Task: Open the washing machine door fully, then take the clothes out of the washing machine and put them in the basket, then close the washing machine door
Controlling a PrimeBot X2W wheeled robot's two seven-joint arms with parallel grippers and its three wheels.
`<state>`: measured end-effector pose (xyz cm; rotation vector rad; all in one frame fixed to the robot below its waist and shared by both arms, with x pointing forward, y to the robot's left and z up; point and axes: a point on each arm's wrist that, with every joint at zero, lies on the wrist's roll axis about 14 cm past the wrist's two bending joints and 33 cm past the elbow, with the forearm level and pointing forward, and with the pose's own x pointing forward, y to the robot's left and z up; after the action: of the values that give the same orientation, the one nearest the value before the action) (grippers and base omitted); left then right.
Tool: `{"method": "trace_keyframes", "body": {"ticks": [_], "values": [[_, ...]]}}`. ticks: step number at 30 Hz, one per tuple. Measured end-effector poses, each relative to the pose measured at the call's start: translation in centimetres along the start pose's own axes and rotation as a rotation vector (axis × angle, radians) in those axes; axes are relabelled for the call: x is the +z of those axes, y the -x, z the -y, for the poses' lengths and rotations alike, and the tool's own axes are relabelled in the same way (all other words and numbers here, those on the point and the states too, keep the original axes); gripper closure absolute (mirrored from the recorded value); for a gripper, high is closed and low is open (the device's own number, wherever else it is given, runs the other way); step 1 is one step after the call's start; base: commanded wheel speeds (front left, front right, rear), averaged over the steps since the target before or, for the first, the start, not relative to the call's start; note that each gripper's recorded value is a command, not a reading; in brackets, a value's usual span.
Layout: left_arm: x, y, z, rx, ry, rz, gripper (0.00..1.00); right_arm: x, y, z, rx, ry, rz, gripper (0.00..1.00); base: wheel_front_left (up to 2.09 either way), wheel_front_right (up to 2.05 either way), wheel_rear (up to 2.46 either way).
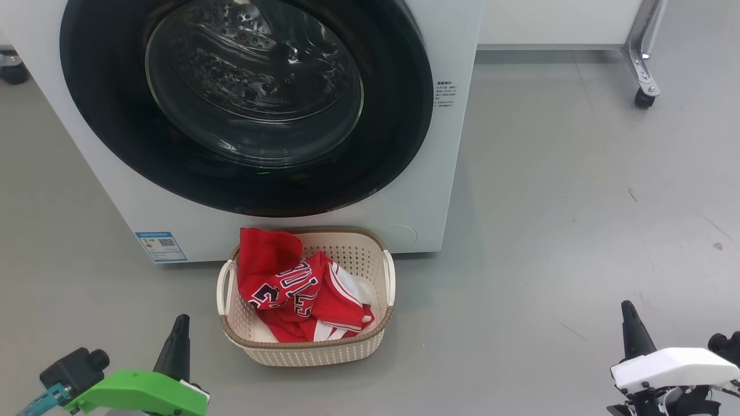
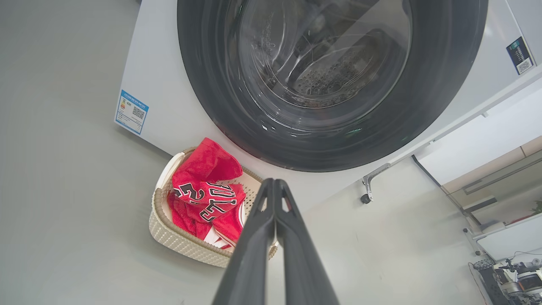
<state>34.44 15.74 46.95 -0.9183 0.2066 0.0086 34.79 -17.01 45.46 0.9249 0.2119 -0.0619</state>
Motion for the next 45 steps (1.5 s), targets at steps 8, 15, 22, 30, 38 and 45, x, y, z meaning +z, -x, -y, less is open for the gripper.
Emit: {"method": "trace_keyframes", "body": {"ticks": [8,15,22,30,38,45], "values": [[0.3,-0.3,-0.3,0.001,0.106,0.000,1.00,0.5,-0.3,0.1,0.003,-0.103,0.007,1.00,0.00,0.00,0.00],[0.7,-0.7,-0.4,0.000,0.181,0.008,1.00,1.0,-0.6,0.1,0.006,-0.180,0.015,1.00,0.00,0.00,0.00],[1.1,-0.9,-0.6,-0.009,0.278,0.018,1.00,1.7,-0.9,0.1,0.019,-0.284,0.029,1.00,0.00,0.00,0.00],[1.6,-1.4,-0.6,-0.025,0.385,0.028,1.00,2.3,-1.1,0.2,0.027,-0.388,0.043,1.00,0.00,0.00,0.00],[2.1,-1.7,-0.9,-0.030,0.478,0.042,1.00,3.0,-1.3,0.2,0.043,-0.489,0.062,1.00,0.00,0.00,0.00],[2.7,-2.0,-0.9,-0.047,0.578,0.060,1.00,3.8,-1.6,0.1,0.064,-0.578,0.082,1.00,0.00,0.00,0.00]]}}
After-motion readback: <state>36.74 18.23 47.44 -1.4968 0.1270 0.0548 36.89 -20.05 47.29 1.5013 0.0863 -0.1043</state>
